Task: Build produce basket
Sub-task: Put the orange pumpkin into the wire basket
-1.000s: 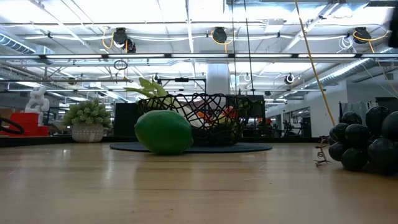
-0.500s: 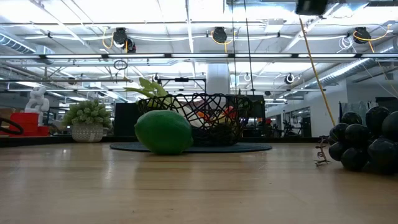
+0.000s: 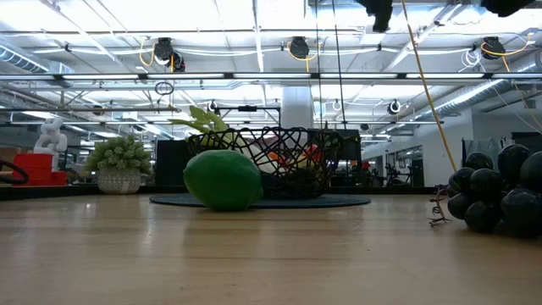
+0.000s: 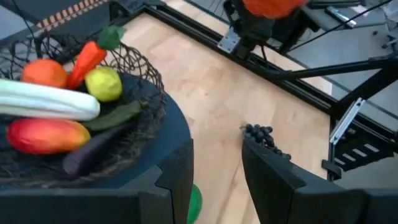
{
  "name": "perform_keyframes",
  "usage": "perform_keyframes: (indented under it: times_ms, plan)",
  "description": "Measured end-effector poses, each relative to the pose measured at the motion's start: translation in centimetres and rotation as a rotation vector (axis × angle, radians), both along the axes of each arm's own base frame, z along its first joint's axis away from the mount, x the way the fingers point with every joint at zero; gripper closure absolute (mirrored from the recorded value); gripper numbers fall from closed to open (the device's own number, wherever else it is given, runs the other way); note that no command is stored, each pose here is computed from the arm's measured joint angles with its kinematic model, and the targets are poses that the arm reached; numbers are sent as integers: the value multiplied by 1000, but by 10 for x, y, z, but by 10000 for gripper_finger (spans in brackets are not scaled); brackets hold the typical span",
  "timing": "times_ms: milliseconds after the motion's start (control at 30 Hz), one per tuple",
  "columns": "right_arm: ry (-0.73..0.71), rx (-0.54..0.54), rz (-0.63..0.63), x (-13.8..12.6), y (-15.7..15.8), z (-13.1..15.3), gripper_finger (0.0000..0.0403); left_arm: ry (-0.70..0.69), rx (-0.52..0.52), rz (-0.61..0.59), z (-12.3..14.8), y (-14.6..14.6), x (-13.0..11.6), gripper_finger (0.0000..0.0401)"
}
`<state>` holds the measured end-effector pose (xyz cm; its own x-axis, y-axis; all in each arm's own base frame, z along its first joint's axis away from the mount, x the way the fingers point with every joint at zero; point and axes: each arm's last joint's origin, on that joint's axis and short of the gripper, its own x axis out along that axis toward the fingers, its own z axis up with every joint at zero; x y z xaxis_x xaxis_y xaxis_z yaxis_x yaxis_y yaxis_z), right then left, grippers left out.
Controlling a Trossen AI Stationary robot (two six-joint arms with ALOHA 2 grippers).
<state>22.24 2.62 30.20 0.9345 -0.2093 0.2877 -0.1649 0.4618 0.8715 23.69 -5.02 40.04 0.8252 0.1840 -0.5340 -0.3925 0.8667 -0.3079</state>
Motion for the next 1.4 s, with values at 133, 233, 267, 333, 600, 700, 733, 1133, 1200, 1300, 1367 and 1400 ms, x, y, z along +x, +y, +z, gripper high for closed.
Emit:
perform_keyframes:
  times_ms: [133,233,267,333,600,700,733,1133,1200,1300,1367,1400]
  plan:
    - [-30,-1,-89,-4,-19,6,67,-10,37,-20,7,17,-7,265]
    - [-44,-7,-154,-6,-31,8,67,-10,66,-32,10,29,-10,265]
    - [-45,0,-177,-7,-34,8,67,-8,75,-38,11,32,-11,265]
    - [-47,4,-207,-7,-39,9,67,8,92,-44,11,36,-13,265]
    - [-26,-8,-352,-9,-55,8,67,93,57,-97,4,43,-17,265]
    - [-8,-46,-370,-9,-57,8,67,131,45,-106,1,43,-19,265]
    - [-3,-62,-374,-9,-56,8,67,134,39,-112,1,43,-19,265]
    - [117,-361,-367,-7,-48,6,67,119,-17,-128,3,57,-23,265]
    - [128,-418,-352,-7,-48,6,67,115,-39,-93,3,61,-22,265]
    - [140,-436,-341,-6,-47,5,67,111,-58,-66,3,64,-22,265]
    - [127,-397,-334,-7,-48,5,67,108,-84,-45,2,64,-21,265]
    - [116,-371,-330,-7,-49,5,67,104,-104,-29,2,64,-21,265]
